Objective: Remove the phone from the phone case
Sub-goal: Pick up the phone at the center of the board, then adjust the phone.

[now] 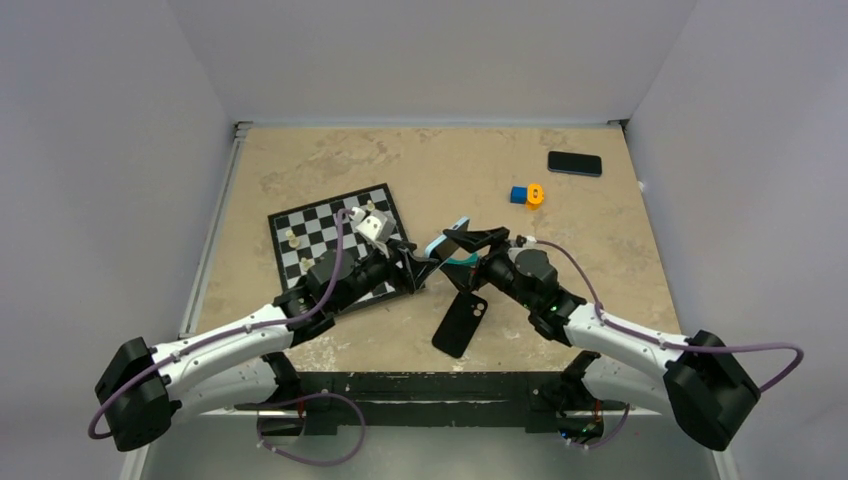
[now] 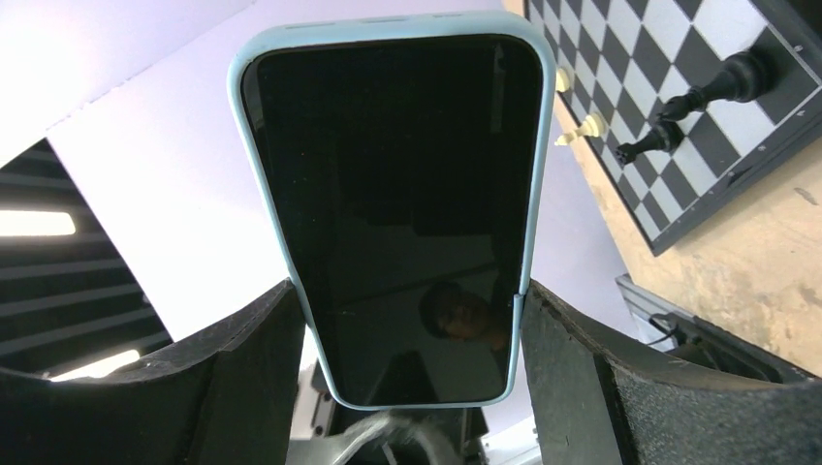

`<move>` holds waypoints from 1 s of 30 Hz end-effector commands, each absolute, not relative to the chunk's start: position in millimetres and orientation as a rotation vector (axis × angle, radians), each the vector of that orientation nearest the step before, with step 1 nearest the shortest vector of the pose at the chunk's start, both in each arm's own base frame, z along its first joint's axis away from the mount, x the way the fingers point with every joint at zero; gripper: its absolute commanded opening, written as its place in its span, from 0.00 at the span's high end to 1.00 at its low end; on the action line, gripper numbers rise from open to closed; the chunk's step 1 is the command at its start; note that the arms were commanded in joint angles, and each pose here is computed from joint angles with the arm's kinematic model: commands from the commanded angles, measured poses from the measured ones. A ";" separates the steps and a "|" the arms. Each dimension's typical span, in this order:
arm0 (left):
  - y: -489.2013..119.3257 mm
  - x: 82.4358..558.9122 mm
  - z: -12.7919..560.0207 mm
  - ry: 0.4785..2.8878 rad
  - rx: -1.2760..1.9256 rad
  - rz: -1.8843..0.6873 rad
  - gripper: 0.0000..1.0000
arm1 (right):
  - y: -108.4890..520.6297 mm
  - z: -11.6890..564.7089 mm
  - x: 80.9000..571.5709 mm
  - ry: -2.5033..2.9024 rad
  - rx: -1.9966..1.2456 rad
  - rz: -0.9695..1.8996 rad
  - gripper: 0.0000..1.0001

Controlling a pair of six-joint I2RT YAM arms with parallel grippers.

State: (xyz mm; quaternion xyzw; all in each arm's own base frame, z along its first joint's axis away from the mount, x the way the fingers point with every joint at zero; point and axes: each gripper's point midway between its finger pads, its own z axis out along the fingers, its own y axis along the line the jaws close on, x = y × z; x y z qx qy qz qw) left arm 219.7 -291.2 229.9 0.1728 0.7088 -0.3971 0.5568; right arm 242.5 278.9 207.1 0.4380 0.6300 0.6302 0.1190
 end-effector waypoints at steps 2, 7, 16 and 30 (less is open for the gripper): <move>-291.5 236.8 255.9 1.610 0.315 -0.894 0.35 | 270.8 283.0 247.6 1.601 1.240 1.989 1.00; -296.7 247.6 258.5 1.617 0.278 -0.870 0.40 | 275.2 288.0 243.1 1.615 1.214 1.993 1.00; -292.0 249.6 256.0 1.681 0.246 -0.839 1.00 | 267.6 273.2 234.2 1.611 1.047 1.892 0.68; -243.6 188.3 275.7 1.940 0.585 -0.984 1.00 | 227.6 246.0 196.3 1.679 -0.256 1.008 0.08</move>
